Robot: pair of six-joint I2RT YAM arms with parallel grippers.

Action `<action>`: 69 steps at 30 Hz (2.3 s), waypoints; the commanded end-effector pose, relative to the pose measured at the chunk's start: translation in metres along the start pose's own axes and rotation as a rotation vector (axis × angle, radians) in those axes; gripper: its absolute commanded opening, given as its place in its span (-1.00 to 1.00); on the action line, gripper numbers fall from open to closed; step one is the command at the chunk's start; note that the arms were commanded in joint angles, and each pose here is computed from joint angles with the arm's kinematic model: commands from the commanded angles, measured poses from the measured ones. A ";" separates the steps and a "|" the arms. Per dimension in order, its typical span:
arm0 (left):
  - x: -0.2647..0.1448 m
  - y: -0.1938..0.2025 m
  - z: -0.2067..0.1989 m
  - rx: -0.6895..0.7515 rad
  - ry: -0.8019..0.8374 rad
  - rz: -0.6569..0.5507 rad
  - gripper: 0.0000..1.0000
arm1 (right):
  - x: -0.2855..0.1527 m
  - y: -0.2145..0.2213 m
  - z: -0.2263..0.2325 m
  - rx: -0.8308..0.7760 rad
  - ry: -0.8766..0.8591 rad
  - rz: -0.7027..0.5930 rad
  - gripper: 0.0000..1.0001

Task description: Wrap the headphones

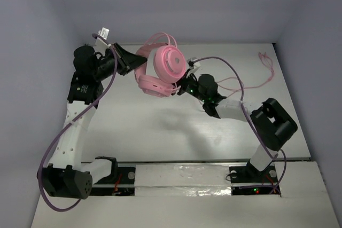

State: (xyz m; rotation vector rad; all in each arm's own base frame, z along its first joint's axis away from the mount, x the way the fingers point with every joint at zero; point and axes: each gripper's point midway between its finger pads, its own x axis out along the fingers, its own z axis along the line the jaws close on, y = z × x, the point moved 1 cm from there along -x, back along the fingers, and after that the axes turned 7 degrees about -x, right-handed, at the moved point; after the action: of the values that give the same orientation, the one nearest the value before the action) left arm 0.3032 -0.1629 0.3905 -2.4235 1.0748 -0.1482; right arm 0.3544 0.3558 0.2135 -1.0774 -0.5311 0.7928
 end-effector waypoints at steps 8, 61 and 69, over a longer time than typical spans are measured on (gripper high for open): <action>-0.020 -0.055 -0.048 -0.303 0.252 -0.389 -1.00 | 0.030 0.040 0.094 0.186 -0.192 0.003 0.25; -0.136 -0.110 -0.036 -0.102 -0.072 -1.099 -1.00 | -0.069 0.060 0.114 0.340 -0.213 0.174 0.68; -0.122 -0.116 -0.033 -0.137 -0.058 -1.078 -1.00 | -0.069 0.075 0.107 0.305 -0.237 0.190 0.64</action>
State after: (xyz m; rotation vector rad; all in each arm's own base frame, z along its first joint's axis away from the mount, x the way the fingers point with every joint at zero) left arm 0.2990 -0.0197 0.4320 -2.7389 -0.3220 -0.0916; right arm 0.2093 0.3714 0.1775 -0.7450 -0.4081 1.1444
